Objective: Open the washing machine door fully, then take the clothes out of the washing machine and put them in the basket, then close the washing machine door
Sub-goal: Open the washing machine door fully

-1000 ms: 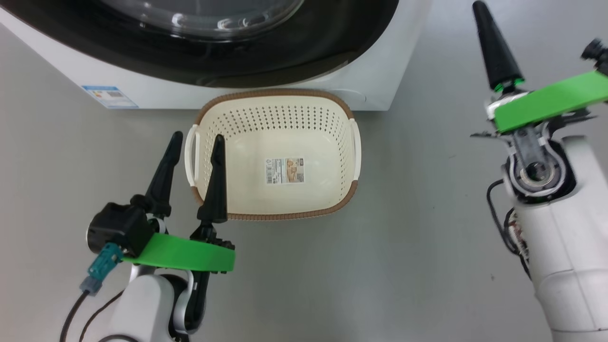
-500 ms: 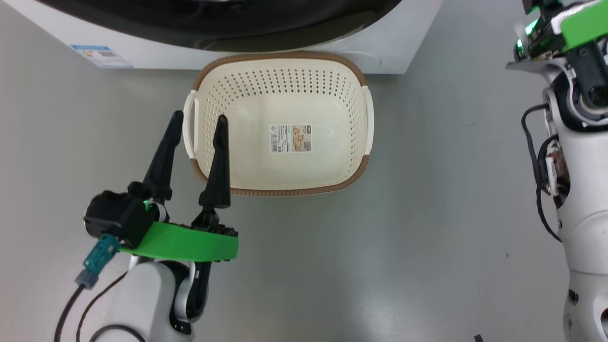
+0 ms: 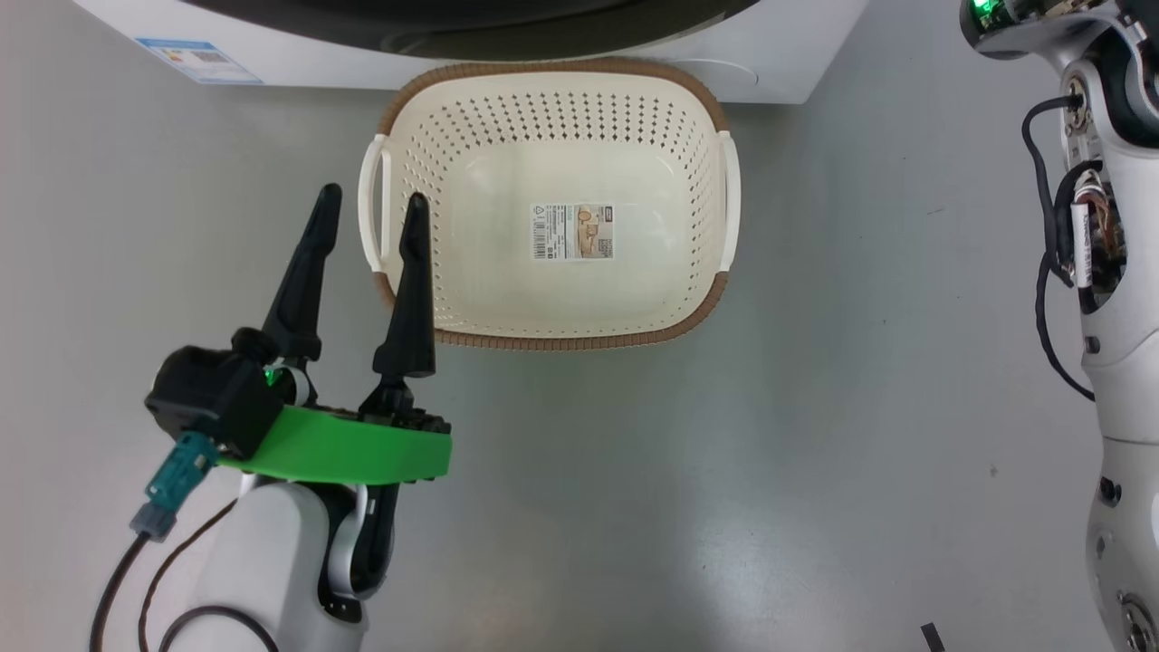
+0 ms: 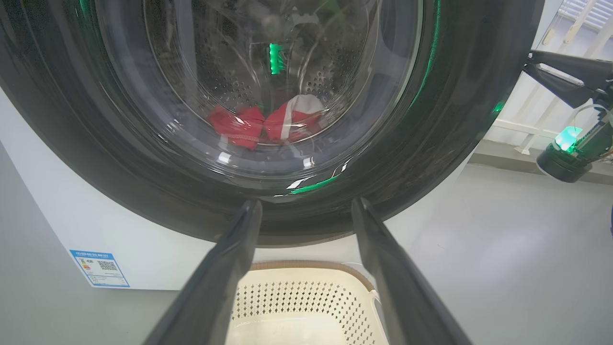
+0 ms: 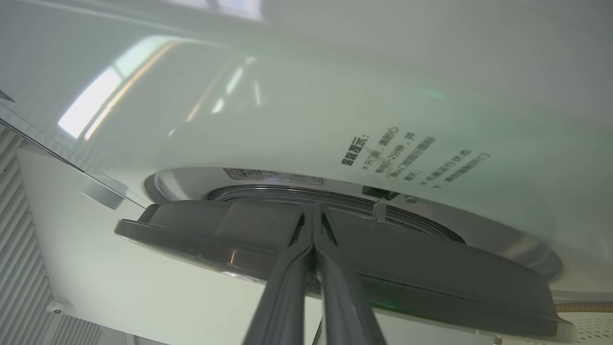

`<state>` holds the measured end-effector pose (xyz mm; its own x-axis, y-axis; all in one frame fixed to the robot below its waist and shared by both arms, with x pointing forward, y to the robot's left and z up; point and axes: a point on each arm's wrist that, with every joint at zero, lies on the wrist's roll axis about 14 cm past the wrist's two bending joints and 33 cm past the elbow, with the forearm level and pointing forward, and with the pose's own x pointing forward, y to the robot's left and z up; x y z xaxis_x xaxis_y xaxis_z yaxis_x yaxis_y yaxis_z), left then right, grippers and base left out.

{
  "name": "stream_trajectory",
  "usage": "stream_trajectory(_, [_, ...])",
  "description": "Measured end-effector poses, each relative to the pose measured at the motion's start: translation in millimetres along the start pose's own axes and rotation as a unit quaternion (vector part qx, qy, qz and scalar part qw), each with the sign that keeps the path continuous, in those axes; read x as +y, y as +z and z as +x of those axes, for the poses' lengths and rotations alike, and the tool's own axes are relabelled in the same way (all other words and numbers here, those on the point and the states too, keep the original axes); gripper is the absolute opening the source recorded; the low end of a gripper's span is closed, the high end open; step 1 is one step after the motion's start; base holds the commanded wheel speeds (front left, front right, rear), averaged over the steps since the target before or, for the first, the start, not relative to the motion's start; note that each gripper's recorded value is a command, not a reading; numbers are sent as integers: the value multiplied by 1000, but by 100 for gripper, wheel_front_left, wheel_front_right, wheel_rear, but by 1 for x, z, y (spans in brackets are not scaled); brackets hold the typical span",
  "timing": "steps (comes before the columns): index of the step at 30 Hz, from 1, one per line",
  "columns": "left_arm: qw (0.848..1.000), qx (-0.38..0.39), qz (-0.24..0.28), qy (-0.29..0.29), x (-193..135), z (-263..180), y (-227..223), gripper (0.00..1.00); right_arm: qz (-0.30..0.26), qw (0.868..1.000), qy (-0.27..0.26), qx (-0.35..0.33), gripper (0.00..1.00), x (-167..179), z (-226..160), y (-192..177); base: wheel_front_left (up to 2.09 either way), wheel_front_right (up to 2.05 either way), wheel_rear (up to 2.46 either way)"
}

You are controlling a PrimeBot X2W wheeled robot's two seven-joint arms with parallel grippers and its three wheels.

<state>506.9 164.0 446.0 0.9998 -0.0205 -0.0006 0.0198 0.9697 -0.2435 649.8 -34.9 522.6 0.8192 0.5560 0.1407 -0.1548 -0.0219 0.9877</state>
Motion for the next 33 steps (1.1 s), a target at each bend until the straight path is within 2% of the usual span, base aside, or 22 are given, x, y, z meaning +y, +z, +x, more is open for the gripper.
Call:
stream_trajectory(15, [1000, 11, 4, 6, 6, 2, -11, 100, -2, 999, -17, 46, 0, -13, 19, -11, 0, 0, 0])
stream_trajectory(33, [1000, 12, 1, 3, 1, 7, -13, 100, -15, 995, -35, 93, 0, -18, 13, -28, 0, 0, 0])
